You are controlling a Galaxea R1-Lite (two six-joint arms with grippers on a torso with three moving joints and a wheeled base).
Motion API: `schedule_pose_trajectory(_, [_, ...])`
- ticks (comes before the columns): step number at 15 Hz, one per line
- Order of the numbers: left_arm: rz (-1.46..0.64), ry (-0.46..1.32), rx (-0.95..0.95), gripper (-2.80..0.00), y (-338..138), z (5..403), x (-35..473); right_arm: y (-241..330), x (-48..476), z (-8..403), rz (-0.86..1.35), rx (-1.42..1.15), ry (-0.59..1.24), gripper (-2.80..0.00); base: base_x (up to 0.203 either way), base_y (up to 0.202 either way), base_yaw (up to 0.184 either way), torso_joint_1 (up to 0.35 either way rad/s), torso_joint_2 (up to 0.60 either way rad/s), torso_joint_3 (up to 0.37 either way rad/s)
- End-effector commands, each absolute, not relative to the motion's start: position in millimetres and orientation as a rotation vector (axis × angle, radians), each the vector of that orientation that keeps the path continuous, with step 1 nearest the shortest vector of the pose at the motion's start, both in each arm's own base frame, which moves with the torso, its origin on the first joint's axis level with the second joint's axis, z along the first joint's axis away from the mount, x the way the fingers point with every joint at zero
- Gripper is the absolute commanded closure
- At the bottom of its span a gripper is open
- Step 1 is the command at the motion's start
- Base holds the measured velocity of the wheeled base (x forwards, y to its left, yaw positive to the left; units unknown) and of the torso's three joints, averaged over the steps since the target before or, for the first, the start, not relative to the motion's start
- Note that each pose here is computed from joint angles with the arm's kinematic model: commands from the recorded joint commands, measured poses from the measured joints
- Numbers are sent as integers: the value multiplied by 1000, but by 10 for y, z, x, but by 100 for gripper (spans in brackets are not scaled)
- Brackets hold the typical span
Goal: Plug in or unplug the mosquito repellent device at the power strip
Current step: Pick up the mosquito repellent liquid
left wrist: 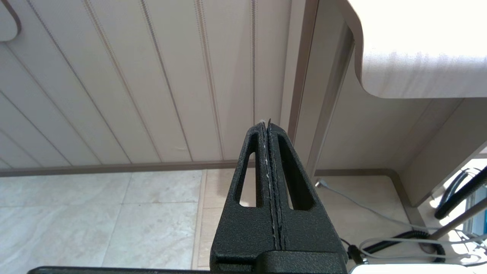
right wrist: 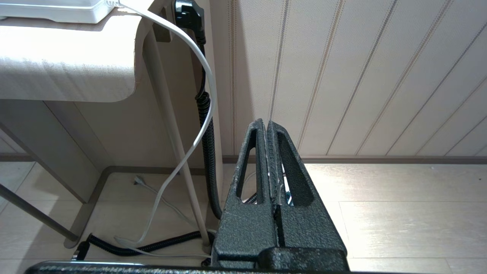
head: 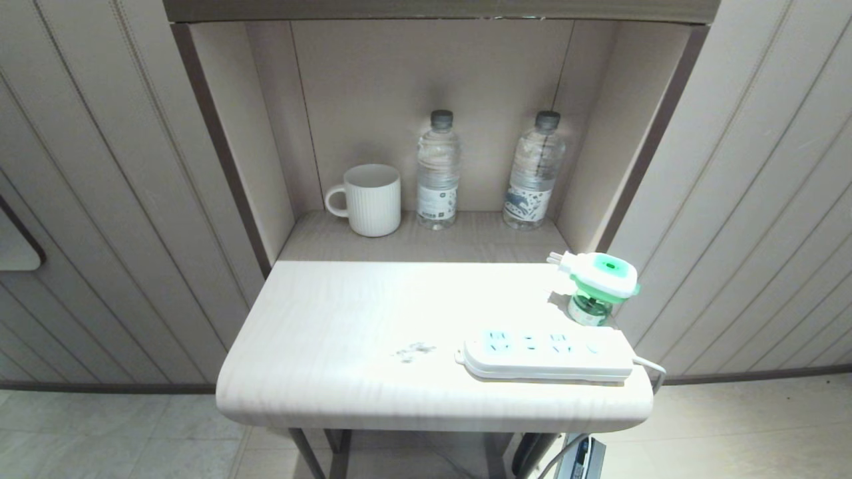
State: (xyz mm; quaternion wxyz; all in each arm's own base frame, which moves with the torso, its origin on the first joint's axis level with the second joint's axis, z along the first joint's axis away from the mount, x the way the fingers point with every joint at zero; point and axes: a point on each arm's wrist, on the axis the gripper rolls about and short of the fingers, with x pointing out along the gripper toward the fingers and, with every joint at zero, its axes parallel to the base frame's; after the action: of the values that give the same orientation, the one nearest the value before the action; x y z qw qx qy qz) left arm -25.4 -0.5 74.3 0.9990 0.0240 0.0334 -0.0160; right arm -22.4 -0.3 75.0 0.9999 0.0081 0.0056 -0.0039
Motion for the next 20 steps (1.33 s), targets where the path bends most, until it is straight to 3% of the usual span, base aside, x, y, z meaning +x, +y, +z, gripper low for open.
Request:
schedule_pose_trajectory(1, [-32,67,48,0,-5,744,-254,-3,-225,750,-6,17,11,0,0,0,0,0,0,0])
schedule_pose_trajectory(8, [-33,67,48,0,-5,744,-254,-2,-260,866,3,-12,-19,0,0,0,0,0,0,0])
schedule_pose_trajectory(13, [-32,67,48,0,-5,744,-254,26,-319,1737,139,-6,6,0,0,0,0,0,0,0])
schedule_pose_trajectory(20, [-32,68,48,0,-5,741,-254,167,752,2729,327,51,251,0,0,0,0,0,0,0])
